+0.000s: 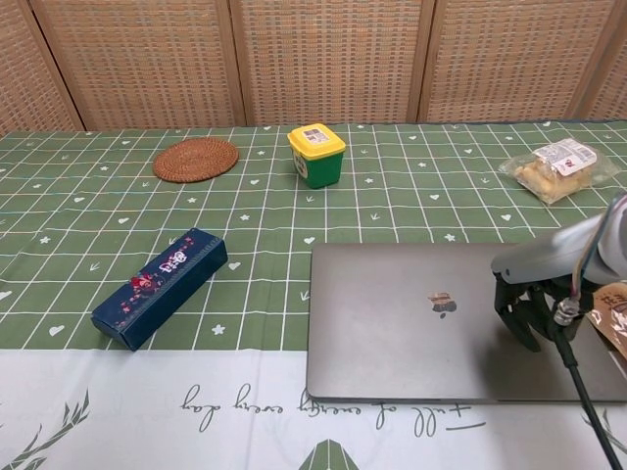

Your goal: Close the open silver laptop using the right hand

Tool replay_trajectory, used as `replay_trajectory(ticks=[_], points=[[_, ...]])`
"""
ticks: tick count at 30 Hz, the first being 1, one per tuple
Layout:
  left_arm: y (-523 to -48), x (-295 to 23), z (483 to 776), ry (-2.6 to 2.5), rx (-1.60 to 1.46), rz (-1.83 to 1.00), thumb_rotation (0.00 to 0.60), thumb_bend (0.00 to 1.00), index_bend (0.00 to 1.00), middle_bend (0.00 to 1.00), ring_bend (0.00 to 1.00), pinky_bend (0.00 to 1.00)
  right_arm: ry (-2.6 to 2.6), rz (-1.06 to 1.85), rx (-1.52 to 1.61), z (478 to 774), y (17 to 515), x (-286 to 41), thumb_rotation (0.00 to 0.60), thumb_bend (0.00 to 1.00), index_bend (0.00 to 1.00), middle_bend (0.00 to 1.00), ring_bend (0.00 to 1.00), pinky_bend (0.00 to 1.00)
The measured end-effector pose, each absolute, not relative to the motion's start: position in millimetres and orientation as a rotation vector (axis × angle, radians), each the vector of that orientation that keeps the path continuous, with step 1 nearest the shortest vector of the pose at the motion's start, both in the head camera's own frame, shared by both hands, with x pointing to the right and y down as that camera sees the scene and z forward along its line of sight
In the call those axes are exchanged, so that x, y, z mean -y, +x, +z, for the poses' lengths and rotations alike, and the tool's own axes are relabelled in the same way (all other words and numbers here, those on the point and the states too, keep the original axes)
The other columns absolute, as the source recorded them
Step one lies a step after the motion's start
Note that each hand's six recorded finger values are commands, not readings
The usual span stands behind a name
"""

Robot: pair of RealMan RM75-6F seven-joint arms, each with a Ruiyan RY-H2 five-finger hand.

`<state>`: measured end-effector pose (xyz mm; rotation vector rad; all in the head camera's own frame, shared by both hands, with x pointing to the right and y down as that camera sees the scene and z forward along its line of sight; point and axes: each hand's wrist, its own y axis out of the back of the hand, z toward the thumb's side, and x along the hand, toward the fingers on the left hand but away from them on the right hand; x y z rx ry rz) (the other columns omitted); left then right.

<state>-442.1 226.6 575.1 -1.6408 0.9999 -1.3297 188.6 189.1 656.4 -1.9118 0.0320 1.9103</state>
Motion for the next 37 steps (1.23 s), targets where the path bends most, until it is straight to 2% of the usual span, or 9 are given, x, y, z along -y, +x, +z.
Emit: replay_trajectory(ticks=[5,8,10,11,14,20,25,31,37], points=[[-443,-226,574,-1.637,-1.006,-1.330,0.600,0.13,0.00,0.00,0.00,0.00,-1.909,1.877,0.010,648,189,-181,0.600,0.99,0.50,0.33,0.27,0.29],[-444,-225,573,-1.632,-1.014,-1.329,0.600,0.13,0.00,0.00,0.00,0.00,-1.918,1.846,0.048,641,189,-176,0.600,0.77,0.36,0.17,0.11,0.14],[-445,-225,572,-1.627,-1.019,-1.328,0.600,0.13,0.00,0.00,0.00,0.00,-1.925,1.816,0.078,637,189,-171,0.600,0.57,0.28,0.08,0.02,0.06],[-446,-224,571,-1.623,-1.023,-1.327,0.600,0.13,0.00,0.00,0.00,0.00,-1.926,1.800,0.093,635,189,-169,0.600,0.49,0.23,0.04,0.00,0.04],[-448,-224,572,-1.613,-1.027,-1.332,0.600,0.13,0.00,0.00,0.00,0.00,-1.924,1.733,0.158,628,190,-161,0.600,0.35,0.13,0.00,0.00,0.01],[-448,-223,574,-1.595,-1.032,-1.338,0.600,0.13,0.00,0.00,0.00,0.00,-1.903,1.537,0.381,615,204,-146,0.600,0.27,0.00,0.00,0.00,0.00],[-448,-224,573,-1.583,-1.047,-1.324,0.600,0.13,0.00,0.00,0.00,0.00,-1.924,1.359,0.648,606,234,-145,0.600,0.22,0.00,0.00,0.00,0.00],[-446,-226,575,-1.570,-1.044,-1.310,0.600,0.13,0.00,0.00,0.00,0.00,-1.871,1.279,0.934,617,317,-155,0.600,0.20,0.00,0.00,0.00,0.00],[-445,-227,580,-1.570,-1.035,-1.318,0.600,0.13,0.00,0.00,0.00,0.00,-1.779,1.248,1.010,626,382,-189,0.600,0.19,0.00,0.00,0.00,0.00]])
